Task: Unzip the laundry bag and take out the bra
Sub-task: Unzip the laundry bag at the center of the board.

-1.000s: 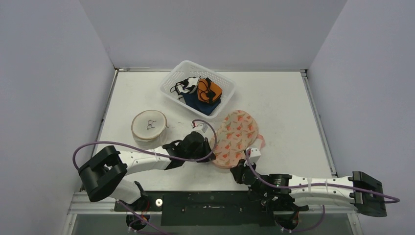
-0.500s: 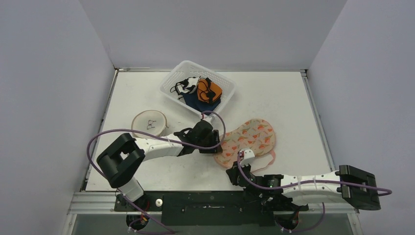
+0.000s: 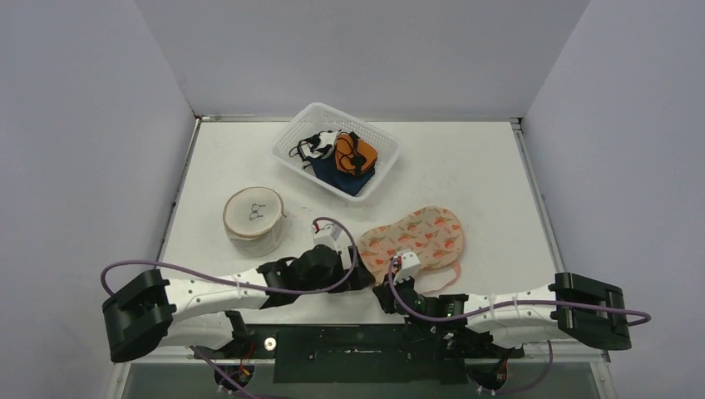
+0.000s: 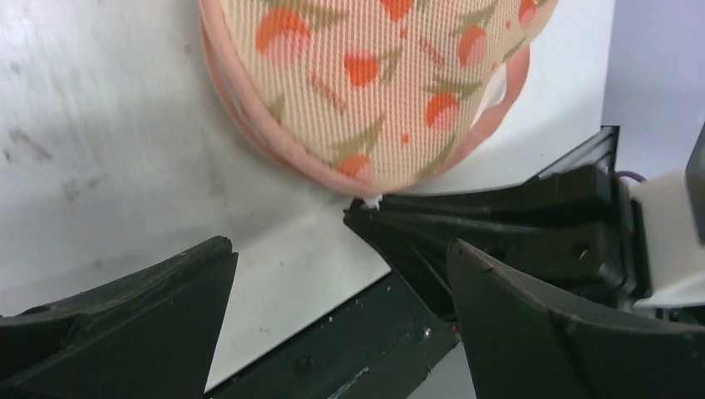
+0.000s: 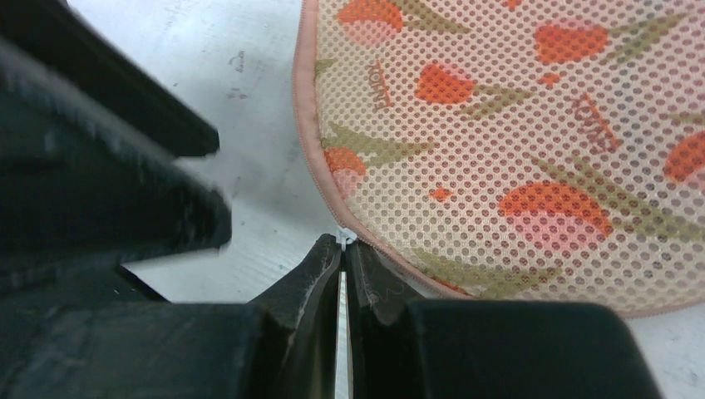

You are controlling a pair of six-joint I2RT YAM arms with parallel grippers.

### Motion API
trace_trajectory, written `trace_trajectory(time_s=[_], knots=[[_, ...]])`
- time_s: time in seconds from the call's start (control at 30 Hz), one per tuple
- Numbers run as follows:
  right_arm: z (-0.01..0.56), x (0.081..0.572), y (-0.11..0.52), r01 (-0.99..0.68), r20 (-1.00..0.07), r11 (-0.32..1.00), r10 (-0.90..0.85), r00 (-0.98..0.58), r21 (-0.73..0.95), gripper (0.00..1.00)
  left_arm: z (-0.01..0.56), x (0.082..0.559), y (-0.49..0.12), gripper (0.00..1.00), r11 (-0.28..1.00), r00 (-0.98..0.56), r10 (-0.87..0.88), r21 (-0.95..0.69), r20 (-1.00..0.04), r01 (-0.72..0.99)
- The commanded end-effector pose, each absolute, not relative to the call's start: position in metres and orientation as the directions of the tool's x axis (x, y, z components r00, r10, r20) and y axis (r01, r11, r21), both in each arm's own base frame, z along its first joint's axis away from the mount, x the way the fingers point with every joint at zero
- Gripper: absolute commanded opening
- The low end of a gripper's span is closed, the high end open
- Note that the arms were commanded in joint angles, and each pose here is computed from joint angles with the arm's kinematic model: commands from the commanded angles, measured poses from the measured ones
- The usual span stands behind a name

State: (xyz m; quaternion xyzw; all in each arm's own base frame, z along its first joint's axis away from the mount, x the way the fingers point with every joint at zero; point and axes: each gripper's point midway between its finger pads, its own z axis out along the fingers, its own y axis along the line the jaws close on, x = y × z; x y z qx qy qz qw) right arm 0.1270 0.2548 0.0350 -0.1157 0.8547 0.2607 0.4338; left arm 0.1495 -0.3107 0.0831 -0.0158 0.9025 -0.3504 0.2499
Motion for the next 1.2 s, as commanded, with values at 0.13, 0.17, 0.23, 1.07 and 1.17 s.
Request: trace_trajectory(time_s=[0.13, 0.17, 0.23, 1.07, 1.17], knots=[[0.076, 0.131, 0.292, -0.504, -0.833, 0.763, 0.081, -0.547, 0.405, 0.05, 0.096, 0.149, -0.315, 0.97, 0.556, -0.793, -0.492, -0.831, -0.359, 0.031], [0.078, 0.131, 0.292, -0.508, -0.836, 0.761, 0.08, -0.543, 0.403, 0.05, 0.098, 0.152, -0.316, 0.97, 0.552, -0.785, -0.503, -0.833, -0.362, 0.03], [0.08, 0.13, 0.29, -0.511, -0.837, 0.758, 0.084, -0.541, 0.406, 0.05, 0.1, 0.156, -0.318, 0.98, 0.542, -0.775, -0.518, -0.84, -0.362, 0.029], [0.063, 0.126, 0.277, -0.497, -0.829, 0.783, 0.041, -0.558, 0.373, 0.05, 0.053, 0.181, -0.311, 0.35, 0.52, -0.769, -0.597, -0.84, -0.229, -0.153], [0.06, 0.127, 0.27, -0.477, -0.825, 0.797, 0.048, -0.563, 0.371, 0.05, 0.054, 0.182, -0.31, 0.15, 0.529, -0.765, -0.598, -0.835, -0.241, -0.15]])
